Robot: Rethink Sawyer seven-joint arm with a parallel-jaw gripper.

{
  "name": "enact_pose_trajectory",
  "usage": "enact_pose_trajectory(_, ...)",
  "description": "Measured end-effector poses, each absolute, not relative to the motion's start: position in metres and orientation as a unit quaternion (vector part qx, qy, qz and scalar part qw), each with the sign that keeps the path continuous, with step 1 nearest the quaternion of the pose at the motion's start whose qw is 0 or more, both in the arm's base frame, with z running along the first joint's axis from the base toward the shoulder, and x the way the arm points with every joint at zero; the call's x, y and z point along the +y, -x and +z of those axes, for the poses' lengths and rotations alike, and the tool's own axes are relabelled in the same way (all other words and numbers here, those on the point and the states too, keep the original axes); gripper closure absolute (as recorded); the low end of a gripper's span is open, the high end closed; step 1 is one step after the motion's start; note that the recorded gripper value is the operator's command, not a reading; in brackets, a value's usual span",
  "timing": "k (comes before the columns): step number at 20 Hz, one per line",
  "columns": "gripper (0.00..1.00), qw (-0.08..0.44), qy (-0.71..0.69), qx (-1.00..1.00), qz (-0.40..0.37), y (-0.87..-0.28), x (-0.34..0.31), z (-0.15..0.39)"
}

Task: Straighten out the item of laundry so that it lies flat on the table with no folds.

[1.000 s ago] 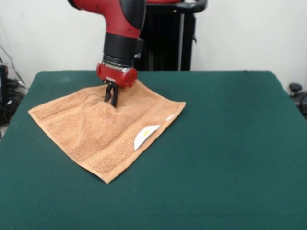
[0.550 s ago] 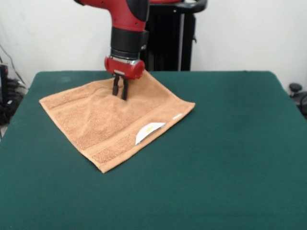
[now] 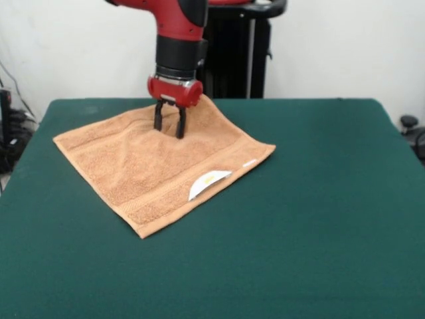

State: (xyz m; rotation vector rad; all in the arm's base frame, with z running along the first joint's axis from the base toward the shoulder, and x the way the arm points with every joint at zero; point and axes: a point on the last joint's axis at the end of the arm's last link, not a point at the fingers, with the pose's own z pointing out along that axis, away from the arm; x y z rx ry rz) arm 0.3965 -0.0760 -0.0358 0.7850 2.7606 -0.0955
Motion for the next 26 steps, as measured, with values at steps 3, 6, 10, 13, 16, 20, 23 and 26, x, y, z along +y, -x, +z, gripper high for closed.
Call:
enact_pose_trajectory(3, 0.00, 0.132, -0.272, 0.953, -0.033, -0.394, -0.080, -0.035)
enact_pose_trajectory(6, 0.00, 0.127, -0.278, 0.952, -0.034, -0.391, -0.088, -0.032)
enact_pose_trajectory(10, 0.00, 0.116, -0.291, 0.949, -0.032, -0.387, -0.097, -0.025)
enact_pose_trajectory(13, 0.00, 0.096, -0.308, 0.946, -0.023, -0.386, -0.103, -0.012)
enact_pose_trajectory(16, 0.00, 0.079, -0.318, 0.945, -0.016, -0.384, -0.108, 0.000)
enact_pose_trajectory(20, 0.00, 0.054, -0.332, 0.942, -0.009, -0.380, -0.122, 0.018)
enact_pose_trajectory(23, 0.00, 0.045, -0.335, 0.941, -0.007, -0.377, -0.133, 0.028)
enact_pose_trajectory(26, 0.00, 0.047, -0.332, 0.942, -0.008, -0.376, -0.141, 0.034)
